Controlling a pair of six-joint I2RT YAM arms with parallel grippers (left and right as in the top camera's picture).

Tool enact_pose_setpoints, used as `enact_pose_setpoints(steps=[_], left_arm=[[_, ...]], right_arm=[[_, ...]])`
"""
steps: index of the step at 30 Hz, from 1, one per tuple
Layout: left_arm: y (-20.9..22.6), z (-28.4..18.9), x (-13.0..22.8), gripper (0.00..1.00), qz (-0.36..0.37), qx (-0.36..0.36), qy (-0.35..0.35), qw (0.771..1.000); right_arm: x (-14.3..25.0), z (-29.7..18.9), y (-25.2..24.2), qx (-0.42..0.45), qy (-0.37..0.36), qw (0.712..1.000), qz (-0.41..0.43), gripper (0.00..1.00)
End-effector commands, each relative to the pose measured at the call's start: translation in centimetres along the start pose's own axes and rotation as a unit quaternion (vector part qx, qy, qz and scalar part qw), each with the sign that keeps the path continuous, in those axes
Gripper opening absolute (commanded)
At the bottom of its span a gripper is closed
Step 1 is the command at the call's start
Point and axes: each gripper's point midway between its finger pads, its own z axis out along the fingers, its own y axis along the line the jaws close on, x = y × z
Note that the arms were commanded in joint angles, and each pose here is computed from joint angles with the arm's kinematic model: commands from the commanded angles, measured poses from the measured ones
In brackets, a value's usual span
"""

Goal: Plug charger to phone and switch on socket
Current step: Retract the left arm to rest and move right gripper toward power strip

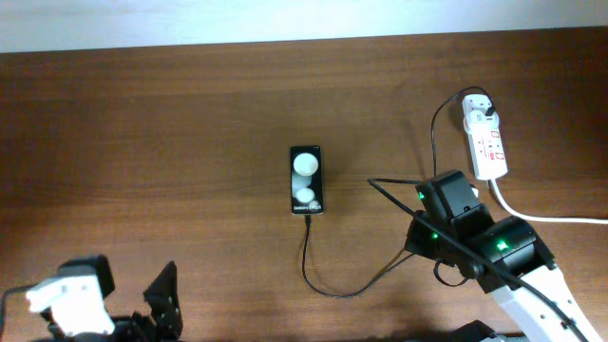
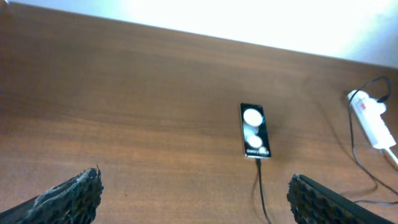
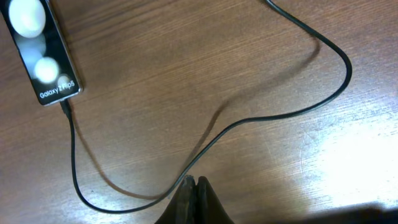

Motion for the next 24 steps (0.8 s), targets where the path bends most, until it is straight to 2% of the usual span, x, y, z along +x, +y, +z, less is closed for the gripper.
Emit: enact_pose_setpoints(steps=[1, 4, 8, 11, 24], left_arm=[[0.7, -2.5, 0.1, 0.99, -0.001, 0.006, -0.049, 0.999], [1.7, -3.9, 1.3, 0.99, -0.015, -0.018, -0.060, 0.998], [3.5, -4.4, 5.6, 0.99, -0.046, -0.083, 0.004, 0.996], [3.7, -4.5, 5.6, 0.99, -0.052, -0.092, 0.000, 0.994], [3.9, -8.1, 7.2, 0.99, -0.057, -0.070, -0.092, 0.992]], right_arm=[[0.1, 0.0, -0.2, 0.002, 0.003, 1.000, 0.000, 0.04], [0.4, 0.0, -0.4, 0.007, 0.008, 1.000, 0.000, 0.04], [0.6, 0.0, -0.7, 0.012, 0.014, 1.000, -0.001, 0.04], [0.6, 0.0, -0.7, 0.012, 0.014, 1.000, -0.001, 0.04], [1.4, 0.0, -1.3, 0.026, 0.028, 0.999, -0.003, 0.04]])
